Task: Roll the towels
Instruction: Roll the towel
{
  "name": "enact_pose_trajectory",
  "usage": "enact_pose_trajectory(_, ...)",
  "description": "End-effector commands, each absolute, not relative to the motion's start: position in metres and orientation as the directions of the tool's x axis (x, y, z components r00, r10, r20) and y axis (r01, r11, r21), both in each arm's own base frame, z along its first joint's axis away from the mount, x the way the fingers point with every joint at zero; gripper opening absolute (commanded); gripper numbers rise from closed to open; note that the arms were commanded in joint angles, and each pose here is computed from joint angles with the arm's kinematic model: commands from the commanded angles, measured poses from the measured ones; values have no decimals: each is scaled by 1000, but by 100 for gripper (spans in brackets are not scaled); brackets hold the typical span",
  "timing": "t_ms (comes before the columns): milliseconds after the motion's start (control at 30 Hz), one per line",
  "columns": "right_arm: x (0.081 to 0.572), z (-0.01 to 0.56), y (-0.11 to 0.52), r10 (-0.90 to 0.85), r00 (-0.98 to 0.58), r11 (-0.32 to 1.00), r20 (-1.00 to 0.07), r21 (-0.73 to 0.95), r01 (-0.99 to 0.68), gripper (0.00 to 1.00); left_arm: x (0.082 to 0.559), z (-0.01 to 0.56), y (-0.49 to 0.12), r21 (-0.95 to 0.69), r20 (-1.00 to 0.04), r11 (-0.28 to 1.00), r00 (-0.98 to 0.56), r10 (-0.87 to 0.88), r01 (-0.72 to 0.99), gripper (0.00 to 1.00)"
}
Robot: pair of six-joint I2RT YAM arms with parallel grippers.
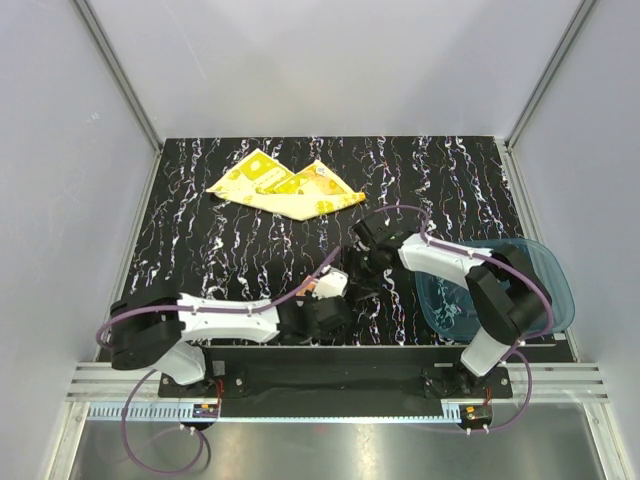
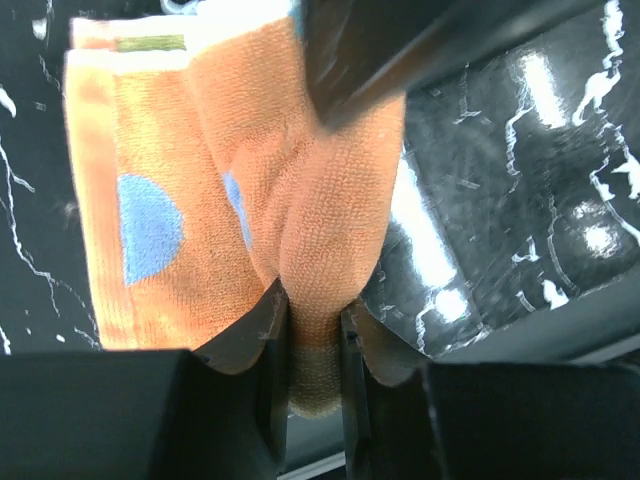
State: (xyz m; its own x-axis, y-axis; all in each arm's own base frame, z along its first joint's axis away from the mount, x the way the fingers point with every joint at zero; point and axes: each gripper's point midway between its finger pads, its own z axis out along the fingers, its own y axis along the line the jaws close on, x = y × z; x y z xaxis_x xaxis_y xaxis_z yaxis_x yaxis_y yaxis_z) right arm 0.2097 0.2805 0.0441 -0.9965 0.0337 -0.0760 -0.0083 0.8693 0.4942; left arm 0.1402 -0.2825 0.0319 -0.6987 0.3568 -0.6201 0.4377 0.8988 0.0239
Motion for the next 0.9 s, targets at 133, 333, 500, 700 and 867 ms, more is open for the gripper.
enact_pose_trajectory(133, 248, 88, 259, 93, -976, 884, -198, 468, -10, 77, 135, 43, -289, -236, -586, 874, -779, 221, 425, 7)
enact_pose_trajectory(333, 253, 119, 264, 96, -962, 836, -256, 545, -61, 77, 144, 51, -277, -430, -541, 846, -840, 38, 314, 7)
enact_pose_trajectory(500, 229, 119, 289, 68, -973, 683, -222, 721, -117, 74, 150, 48, -257, -587, -437, 793, -889, -138, 165, 8)
enact_pose_trajectory(700, 210, 103, 316, 3, -975, 607, -224, 775, -176, 73, 150, 30, -239, -675, -298, 738, -916, -268, 4, 9)
enact_pose_trajectory(867, 206, 89, 343, -39, -976, 556, -216, 806, -201, 73, 141, 2, -219, -685, -189, 719, -923, -335, -121, 9)
